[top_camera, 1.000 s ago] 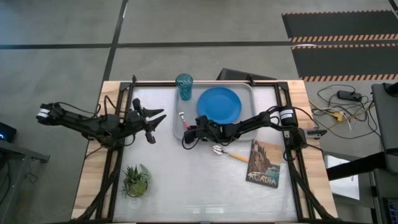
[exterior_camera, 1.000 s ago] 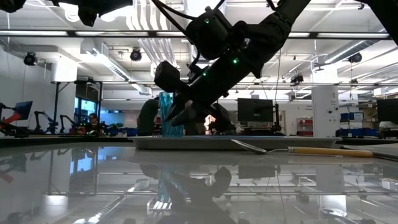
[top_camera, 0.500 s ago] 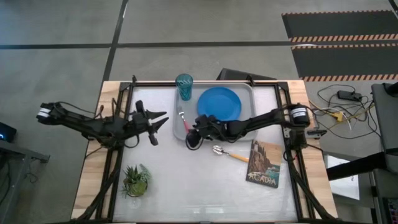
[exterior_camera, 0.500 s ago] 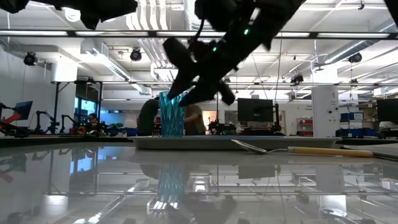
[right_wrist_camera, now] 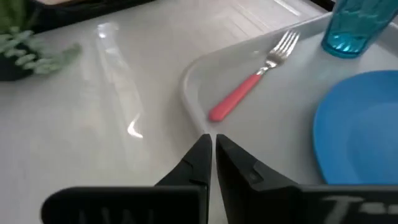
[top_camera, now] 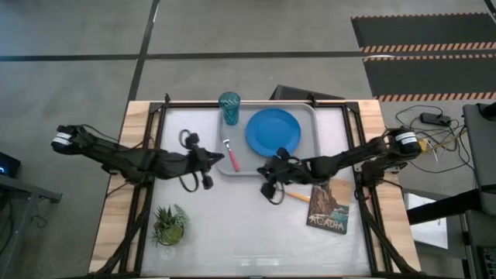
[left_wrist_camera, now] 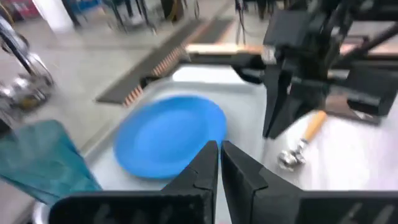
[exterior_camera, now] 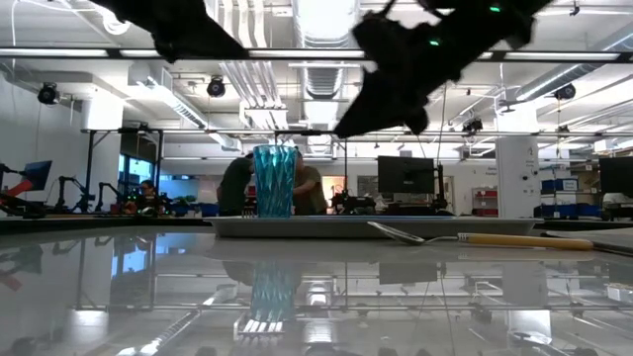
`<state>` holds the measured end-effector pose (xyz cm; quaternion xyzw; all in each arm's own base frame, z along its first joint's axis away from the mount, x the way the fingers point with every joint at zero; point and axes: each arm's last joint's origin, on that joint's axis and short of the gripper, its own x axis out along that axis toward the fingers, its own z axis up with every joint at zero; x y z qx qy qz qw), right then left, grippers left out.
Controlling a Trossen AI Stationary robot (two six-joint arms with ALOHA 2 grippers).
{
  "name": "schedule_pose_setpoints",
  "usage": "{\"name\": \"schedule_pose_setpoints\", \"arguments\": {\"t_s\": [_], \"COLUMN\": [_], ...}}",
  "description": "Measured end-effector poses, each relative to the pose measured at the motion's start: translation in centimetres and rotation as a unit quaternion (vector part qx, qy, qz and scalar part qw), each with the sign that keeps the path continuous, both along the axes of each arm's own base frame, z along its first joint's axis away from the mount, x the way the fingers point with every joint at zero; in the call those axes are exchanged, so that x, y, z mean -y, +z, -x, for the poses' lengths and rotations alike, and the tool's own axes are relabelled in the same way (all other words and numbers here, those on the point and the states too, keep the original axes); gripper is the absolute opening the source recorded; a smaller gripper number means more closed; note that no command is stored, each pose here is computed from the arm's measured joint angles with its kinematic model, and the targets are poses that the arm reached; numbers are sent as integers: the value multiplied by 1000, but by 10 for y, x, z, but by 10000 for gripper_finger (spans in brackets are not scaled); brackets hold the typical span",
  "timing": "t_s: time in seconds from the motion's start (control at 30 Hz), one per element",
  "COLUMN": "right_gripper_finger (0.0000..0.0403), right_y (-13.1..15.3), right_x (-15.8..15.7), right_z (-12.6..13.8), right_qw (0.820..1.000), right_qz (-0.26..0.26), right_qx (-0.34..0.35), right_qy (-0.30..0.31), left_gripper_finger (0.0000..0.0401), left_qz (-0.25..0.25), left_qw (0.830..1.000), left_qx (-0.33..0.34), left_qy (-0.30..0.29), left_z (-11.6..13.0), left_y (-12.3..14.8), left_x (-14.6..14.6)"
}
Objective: Pick and place plate/cup/fork/spoon on tray
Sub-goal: Put the pink fork on the gray serving tray to the left of the blue plate
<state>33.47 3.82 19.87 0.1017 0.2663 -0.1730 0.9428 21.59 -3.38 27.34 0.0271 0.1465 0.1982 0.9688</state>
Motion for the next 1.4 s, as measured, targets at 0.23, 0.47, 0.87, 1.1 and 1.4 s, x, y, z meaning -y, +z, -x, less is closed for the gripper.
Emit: {"name": "schedule_pose_setpoints", "arguments": {"t_s": [0.23, 0.47, 0.87, 1.1, 1.4], "right_gripper_finger": [13, 13, 13, 13, 13], "right_y": [-20, -28, -27, -28, -28], "right_x": [-11, -13, -13, -13, -13], "right_z": [31, 43, 42, 43, 43], "right_qw": [997, 995, 994, 994, 994], "right_qz": [13, 10, 24, 25, 24], "right_qx": [70, 89, 91, 87, 87], "right_qy": [41, 49, 57, 57, 57], "left_gripper_finger": [0, 0, 0, 0, 0], "left_qz": [50, 143, 172, 165, 166], "left_qw": [994, 974, 958, 954, 944], "left_qx": [-92, -173, -220, -238, -269], "left_qy": [-9, -14, 62, 79, 94], "left_z": [-43, -75, -96, -97, -91], "left_y": [-22, -62, -118, -130, -134], "left_x": [-5, -39, -84, -85, -85]}}
